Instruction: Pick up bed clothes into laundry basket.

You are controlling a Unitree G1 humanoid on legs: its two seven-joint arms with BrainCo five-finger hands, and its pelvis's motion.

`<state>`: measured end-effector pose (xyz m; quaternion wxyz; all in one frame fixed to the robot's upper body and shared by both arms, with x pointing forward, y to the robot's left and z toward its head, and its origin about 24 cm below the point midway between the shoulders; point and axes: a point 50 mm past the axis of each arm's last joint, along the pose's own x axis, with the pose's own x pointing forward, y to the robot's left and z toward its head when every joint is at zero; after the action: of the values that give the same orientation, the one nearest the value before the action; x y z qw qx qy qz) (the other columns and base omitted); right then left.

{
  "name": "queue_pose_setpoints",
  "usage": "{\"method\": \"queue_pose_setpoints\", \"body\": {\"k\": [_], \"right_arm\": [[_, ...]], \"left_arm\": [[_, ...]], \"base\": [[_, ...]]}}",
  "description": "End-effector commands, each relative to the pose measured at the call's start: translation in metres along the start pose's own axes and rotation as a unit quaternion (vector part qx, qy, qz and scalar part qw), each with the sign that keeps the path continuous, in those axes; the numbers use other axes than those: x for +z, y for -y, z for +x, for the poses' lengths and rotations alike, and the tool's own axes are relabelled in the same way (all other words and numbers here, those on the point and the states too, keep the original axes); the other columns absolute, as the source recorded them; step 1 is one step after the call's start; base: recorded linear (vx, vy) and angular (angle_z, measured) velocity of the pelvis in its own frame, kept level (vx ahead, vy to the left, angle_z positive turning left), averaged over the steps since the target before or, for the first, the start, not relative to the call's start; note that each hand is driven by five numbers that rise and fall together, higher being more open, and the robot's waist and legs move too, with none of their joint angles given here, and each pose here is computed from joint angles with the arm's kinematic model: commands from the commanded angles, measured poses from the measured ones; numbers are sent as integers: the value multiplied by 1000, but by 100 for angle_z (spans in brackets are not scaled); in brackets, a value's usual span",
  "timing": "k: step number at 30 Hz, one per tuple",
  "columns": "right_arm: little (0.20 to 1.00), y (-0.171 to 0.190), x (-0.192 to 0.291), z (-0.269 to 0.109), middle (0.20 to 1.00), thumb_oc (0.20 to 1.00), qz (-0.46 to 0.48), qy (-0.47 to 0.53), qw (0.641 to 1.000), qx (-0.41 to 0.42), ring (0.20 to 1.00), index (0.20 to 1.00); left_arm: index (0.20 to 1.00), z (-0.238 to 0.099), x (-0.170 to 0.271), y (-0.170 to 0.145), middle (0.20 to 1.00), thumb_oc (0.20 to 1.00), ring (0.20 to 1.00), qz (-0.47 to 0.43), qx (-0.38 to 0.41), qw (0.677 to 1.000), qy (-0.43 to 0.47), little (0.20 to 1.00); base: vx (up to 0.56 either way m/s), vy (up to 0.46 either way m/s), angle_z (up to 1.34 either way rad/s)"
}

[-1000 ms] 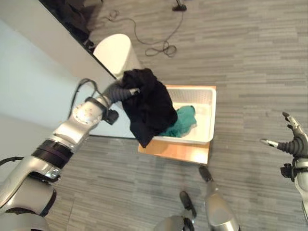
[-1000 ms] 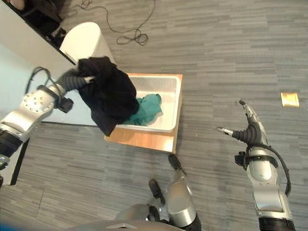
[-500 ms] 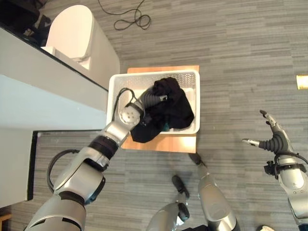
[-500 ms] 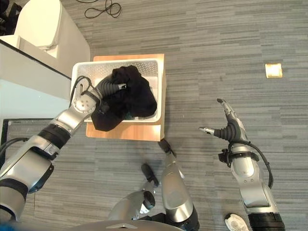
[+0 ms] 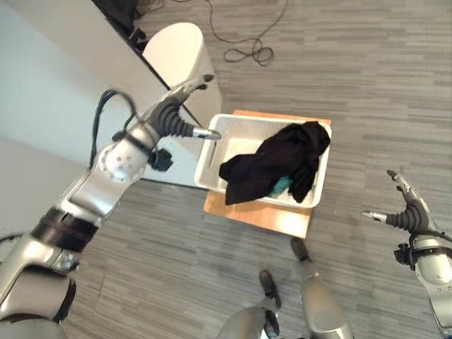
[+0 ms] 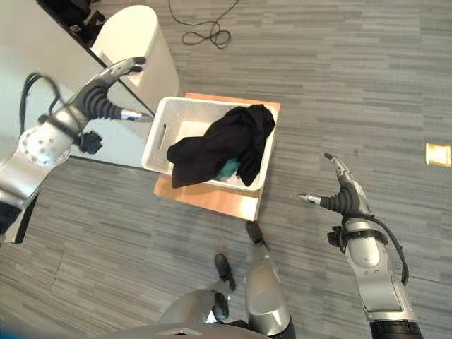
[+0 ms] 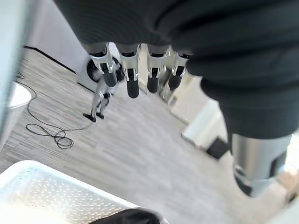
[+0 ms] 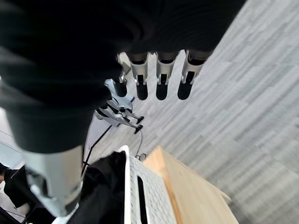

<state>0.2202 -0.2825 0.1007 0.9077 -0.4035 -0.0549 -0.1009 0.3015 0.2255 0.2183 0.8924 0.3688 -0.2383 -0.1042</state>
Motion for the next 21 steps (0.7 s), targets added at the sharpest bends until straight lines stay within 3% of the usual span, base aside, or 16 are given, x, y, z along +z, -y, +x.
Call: {"method": "queue_pose_setpoints", "body": {"k": [1, 5, 7, 8, 9, 12, 18, 21], "right_arm": [[1000, 6, 1, -7, 1000, 1000, -5, 12, 1000, -17, 1000, 1000], [1000, -1, 0, -8, 1000, 1000, 7, 8, 1000, -6, 1000, 1000], [1000, -2, 7, -3, 1000, 1000, 13, 25, 1000, -2, 1000, 1000], [1000, -2, 7, -2, 1000, 1000, 13, 26, 1000, -2, 1000, 1000], [1000, -9, 10, 0, 1000, 1000, 26, 33, 999, 12, 1000, 1000], [1000, -17, 25, 0, 1000, 1000, 39, 75, 995, 45, 1000, 1000], [1000, -12, 36, 7, 1000, 1000, 67, 104, 991, 56, 1000, 1000], [1000, -10, 34, 9, 1000, 1000, 54, 101, 992, 59, 1000, 1000]], "left_arm": [[1000, -16, -6, -20, 1000, 1000, 1000, -163, 136, 977, 29, 1000], [1000, -82, -46, 22, 1000, 1000, 1000, -347, 249, 903, -50, 1000], [1000, -93, -61, 56, 1000, 1000, 1000, -446, 276, 847, -88, 1000], [1000, -93, -61, 56, 1000, 1000, 1000, -447, 277, 846, -87, 1000], [1000, -97, -70, 85, 1000, 1000, 1000, -506, 277, 808, -116, 1000], [1000, -116, -75, 114, 1000, 1000, 1000, -512, 250, 804, -171, 1000], [1000, -125, -76, 118, 1000, 1000, 1000, -500, 243, 809, -189, 1000], [1000, -129, -81, 132, 1000, 1000, 1000, -534, 245, 781, -210, 1000]], "base": [[-53, 38, 4], [-69, 3, 16], [-116, -5, 28], [-214, -42, 96], [-224, -87, 151], [-152, -134, 302], [-408, -204, 202], [-389, -28, 185]]}}
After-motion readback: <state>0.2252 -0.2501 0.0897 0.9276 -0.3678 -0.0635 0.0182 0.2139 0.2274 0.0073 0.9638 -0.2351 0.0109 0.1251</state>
